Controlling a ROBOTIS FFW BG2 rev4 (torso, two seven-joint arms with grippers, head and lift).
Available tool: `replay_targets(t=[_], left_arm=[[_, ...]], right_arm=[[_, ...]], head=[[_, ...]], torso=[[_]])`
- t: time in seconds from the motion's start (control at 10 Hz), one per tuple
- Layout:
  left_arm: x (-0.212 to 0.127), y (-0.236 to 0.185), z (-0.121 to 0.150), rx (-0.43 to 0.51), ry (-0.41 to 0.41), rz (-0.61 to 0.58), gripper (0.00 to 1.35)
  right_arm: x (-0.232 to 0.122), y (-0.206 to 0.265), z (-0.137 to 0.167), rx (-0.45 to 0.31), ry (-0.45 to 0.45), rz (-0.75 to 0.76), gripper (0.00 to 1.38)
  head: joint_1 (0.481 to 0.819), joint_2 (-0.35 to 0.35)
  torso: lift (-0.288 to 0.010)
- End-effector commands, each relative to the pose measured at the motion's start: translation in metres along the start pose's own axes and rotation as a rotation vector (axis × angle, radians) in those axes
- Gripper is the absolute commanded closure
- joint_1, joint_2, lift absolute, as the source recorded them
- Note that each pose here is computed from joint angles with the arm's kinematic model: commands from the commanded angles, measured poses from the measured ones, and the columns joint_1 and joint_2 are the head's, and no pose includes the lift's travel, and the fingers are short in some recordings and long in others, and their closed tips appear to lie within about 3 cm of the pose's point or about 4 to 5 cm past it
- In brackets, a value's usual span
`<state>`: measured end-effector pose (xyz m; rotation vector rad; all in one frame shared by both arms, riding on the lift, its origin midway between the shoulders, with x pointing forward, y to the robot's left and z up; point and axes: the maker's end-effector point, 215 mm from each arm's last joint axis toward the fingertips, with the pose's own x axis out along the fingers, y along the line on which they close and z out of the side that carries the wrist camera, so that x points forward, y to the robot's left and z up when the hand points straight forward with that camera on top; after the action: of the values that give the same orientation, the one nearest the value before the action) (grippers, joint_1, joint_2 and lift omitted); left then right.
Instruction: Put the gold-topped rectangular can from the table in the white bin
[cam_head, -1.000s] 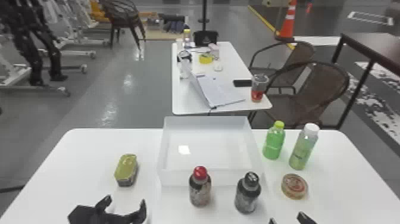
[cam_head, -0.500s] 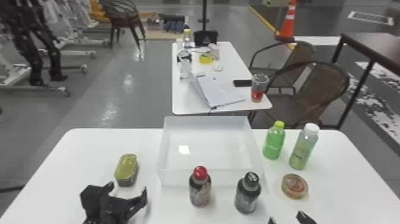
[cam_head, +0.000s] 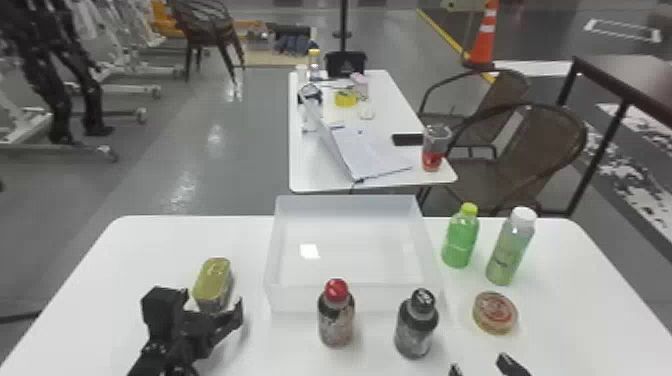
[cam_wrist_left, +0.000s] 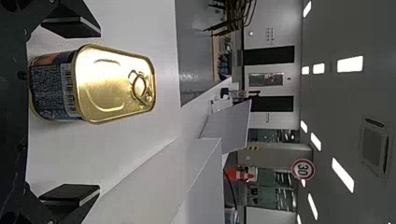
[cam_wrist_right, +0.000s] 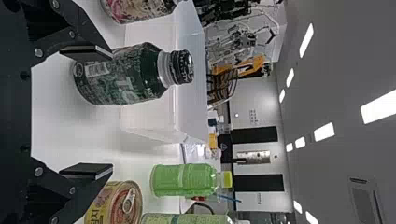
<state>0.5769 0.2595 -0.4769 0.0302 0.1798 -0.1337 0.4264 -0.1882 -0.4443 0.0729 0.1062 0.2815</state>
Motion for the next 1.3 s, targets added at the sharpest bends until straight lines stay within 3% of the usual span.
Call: replay_targets(t=[0.0,0.6,0.7,0.9,1.2], left_arm=[[0.007,0.01,0.0,0.007,0.017,0.013,0.13],[0.017,0.027,-0.007,0.035,0.056,0.03,0.16],[0.018,0.029,-0.009,0.033,0.065,0.03,0.28],[0.022,0.029,-0.012,0.031,0.088,0.009,0.83],[0.022,0.028,-0.01,0.037,0.083,0.0,0.82]], right_arm=[[0.001,0.001,0.0,0.001,-0.001,0.002,0.42],[0.005,0.0,0.005,0.002,-0.011,0.006,0.42],[0.005,0.0,0.004,0.003,-0.01,0.006,0.42],[0.006,0.0,0.006,0.002,-0.013,0.006,0.42],[0.006,-0.001,0.006,0.005,-0.014,0.006,0.42]], head=[[0.549,0.0],[0.549,0.0],[0.549,0.0],[0.549,0.0],[0.549,0.0]], torso=[[-0.1],[-0.1],[-0.1],[-0.1],[-0.1]])
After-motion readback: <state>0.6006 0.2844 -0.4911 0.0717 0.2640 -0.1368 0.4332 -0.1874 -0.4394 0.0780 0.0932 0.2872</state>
